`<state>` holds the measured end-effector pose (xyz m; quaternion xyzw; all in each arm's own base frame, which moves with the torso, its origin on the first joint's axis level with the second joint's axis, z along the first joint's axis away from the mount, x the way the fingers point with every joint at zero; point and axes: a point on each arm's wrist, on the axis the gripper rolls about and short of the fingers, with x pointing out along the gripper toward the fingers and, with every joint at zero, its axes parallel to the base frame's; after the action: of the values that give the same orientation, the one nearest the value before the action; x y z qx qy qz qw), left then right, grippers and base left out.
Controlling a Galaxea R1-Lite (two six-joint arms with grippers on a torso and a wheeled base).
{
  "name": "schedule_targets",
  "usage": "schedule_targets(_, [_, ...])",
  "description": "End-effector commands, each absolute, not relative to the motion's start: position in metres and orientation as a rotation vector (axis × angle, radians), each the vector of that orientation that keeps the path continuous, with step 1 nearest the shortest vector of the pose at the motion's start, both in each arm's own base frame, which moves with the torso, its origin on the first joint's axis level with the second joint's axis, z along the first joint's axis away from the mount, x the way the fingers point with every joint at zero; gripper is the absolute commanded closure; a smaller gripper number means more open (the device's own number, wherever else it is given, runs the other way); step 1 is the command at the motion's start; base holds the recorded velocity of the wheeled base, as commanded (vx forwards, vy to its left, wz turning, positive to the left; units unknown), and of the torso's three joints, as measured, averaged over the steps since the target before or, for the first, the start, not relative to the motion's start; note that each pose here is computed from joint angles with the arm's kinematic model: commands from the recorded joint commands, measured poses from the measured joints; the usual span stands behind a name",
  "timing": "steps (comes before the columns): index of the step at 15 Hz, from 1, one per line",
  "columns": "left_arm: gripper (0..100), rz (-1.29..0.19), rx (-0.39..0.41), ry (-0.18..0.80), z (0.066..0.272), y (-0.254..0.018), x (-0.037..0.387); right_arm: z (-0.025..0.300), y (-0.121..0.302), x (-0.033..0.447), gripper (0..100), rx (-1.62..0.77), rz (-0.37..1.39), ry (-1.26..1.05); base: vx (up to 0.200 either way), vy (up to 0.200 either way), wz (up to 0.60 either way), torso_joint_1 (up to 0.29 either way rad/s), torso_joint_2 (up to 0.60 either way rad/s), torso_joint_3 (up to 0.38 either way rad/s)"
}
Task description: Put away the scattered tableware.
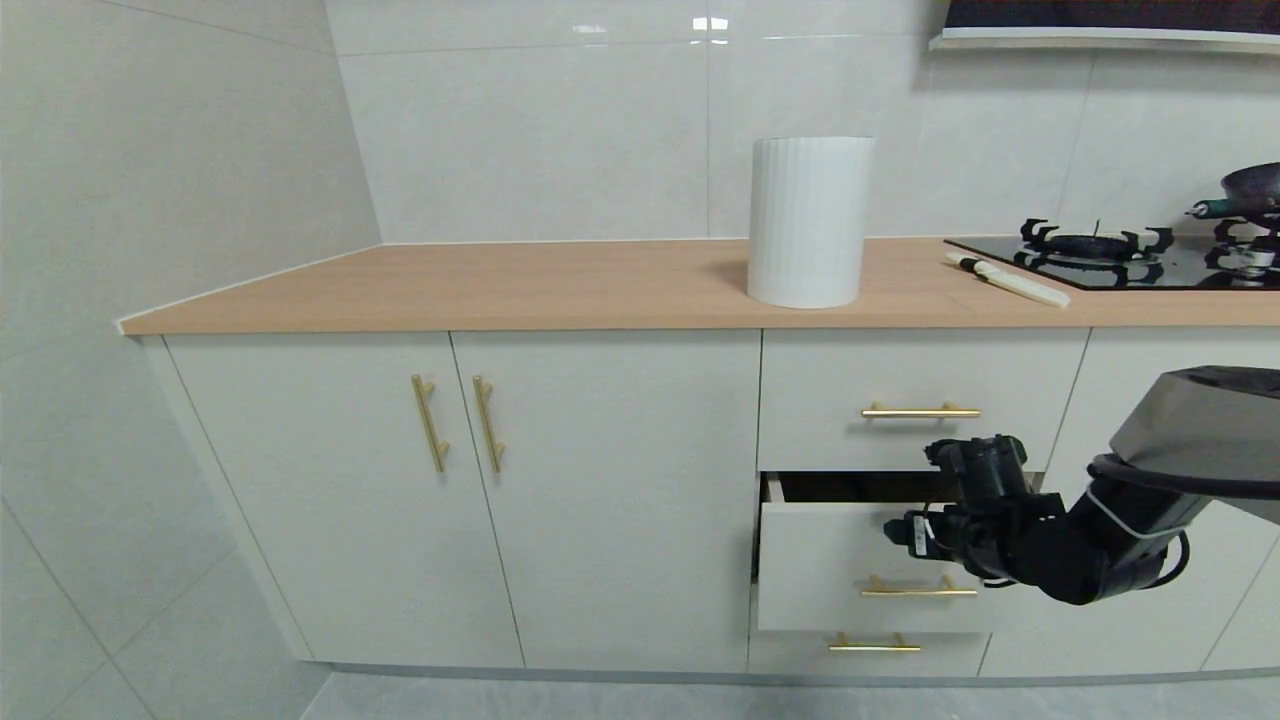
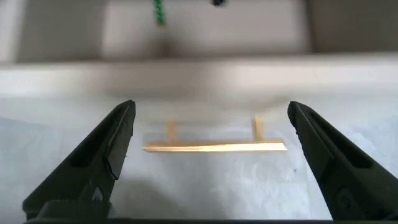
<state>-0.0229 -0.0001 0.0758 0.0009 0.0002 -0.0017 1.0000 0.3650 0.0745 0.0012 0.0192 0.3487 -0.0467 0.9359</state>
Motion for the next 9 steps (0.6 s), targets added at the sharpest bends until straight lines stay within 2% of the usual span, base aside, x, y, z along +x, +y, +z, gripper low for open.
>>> schedule_targets(1, [0,-0.003,0.002,0.0,0.076,0.0,-0.023,-0.024,0.072,0.381,0,0.049,-0.123,0.726,0.0,0.0,0.0,0.0,0.0,0.0])
schedule_targets(6, [0,-0.003,0.002,0.0,0.076,0.0,-0.023,-0.042,0.068,0.41,0,0.147,-0.213,0.614,0.0,0.0,0.0,0.0,0.0,0.0])
schedule_targets(9, [0,-0.003,0.002,0.0,0.076,0.0,-0.023,-0.041,0.065,0.419,0,0.193,-0.234,0.579,0.0,0.0,0.0,0.0,0.0,0.0])
